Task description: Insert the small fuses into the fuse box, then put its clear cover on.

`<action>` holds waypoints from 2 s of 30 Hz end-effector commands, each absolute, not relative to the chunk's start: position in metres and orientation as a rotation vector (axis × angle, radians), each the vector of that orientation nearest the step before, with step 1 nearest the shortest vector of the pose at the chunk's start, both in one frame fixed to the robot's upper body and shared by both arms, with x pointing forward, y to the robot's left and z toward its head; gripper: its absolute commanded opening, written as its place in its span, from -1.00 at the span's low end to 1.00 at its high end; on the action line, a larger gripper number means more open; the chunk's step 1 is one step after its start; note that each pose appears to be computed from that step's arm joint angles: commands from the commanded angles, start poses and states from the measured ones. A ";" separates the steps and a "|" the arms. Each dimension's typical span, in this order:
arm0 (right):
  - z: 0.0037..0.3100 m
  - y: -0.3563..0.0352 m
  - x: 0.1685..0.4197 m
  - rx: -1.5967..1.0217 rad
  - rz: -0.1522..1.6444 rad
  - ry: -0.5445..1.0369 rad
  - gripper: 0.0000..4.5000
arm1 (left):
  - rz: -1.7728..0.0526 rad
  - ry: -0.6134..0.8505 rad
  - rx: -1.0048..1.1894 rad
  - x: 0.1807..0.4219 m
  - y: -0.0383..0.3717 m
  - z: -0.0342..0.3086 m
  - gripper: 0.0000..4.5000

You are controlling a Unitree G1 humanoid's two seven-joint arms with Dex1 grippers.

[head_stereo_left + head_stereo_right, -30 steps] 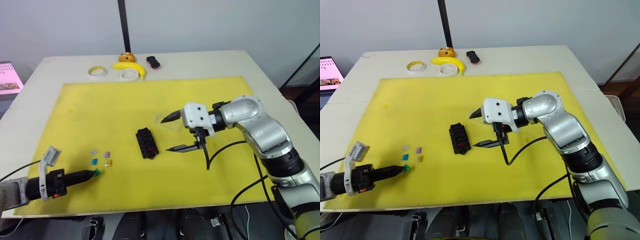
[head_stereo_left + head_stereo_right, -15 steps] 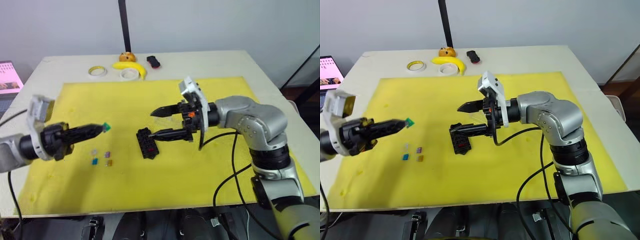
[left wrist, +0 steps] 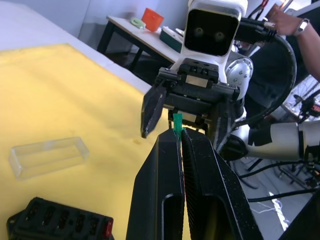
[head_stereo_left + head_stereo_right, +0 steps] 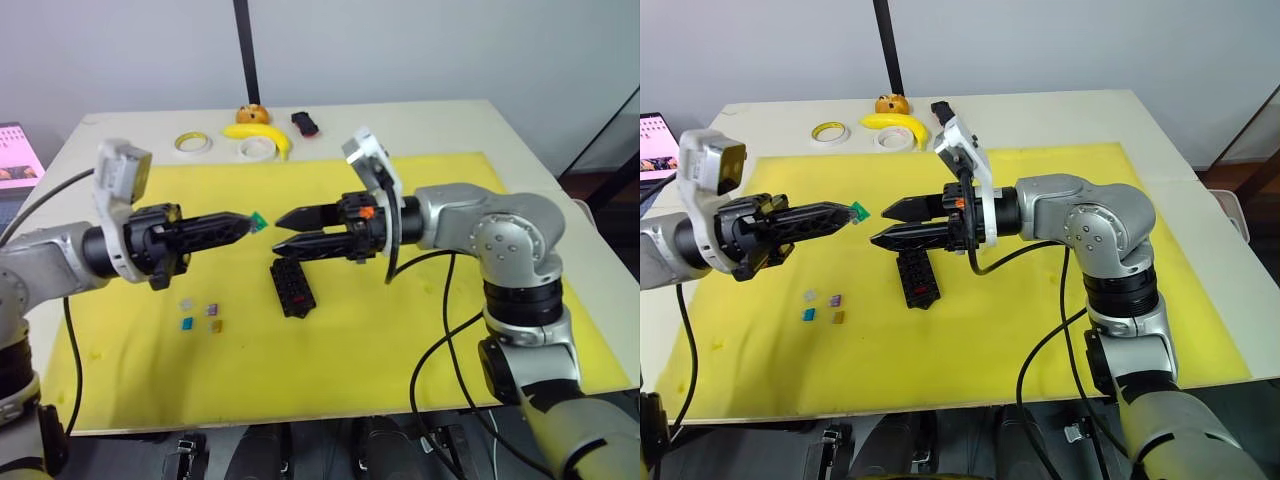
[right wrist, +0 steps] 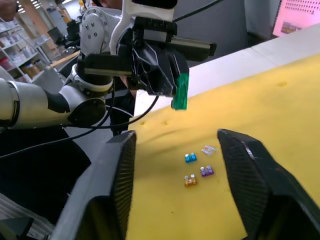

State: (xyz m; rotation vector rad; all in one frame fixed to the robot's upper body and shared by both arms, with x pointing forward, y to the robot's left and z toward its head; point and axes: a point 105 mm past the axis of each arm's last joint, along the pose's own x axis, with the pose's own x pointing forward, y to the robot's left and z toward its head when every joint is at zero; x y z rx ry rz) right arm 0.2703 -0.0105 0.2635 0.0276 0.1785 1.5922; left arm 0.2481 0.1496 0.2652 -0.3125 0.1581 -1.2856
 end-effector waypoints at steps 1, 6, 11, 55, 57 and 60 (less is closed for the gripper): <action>0.281 -0.009 0.264 0.022 1.622 0.117 0.23 | -1.299 0.113 -0.288 0.246 0.148 0.273 -1.00; 0.281 -0.008 0.261 0.025 1.638 0.124 0.23 | -1.306 0.114 -0.285 0.245 0.145 0.272 -1.00; 0.281 -0.006 0.261 0.027 1.641 0.128 -0.49 | -1.303 0.116 -0.280 0.244 0.144 0.270 -1.00; 0.257 -0.008 0.263 -0.401 1.648 0.154 -1.00 | -1.126 0.300 0.183 0.250 0.169 0.220 0.33; 0.246 -0.008 0.265 -0.547 1.660 0.144 -1.00 | -1.121 0.351 0.283 0.247 0.177 0.205 0.78; 0.233 -0.006 0.272 -0.786 1.651 0.097 -1.00 | -1.117 0.384 0.366 0.245 0.183 0.187 0.98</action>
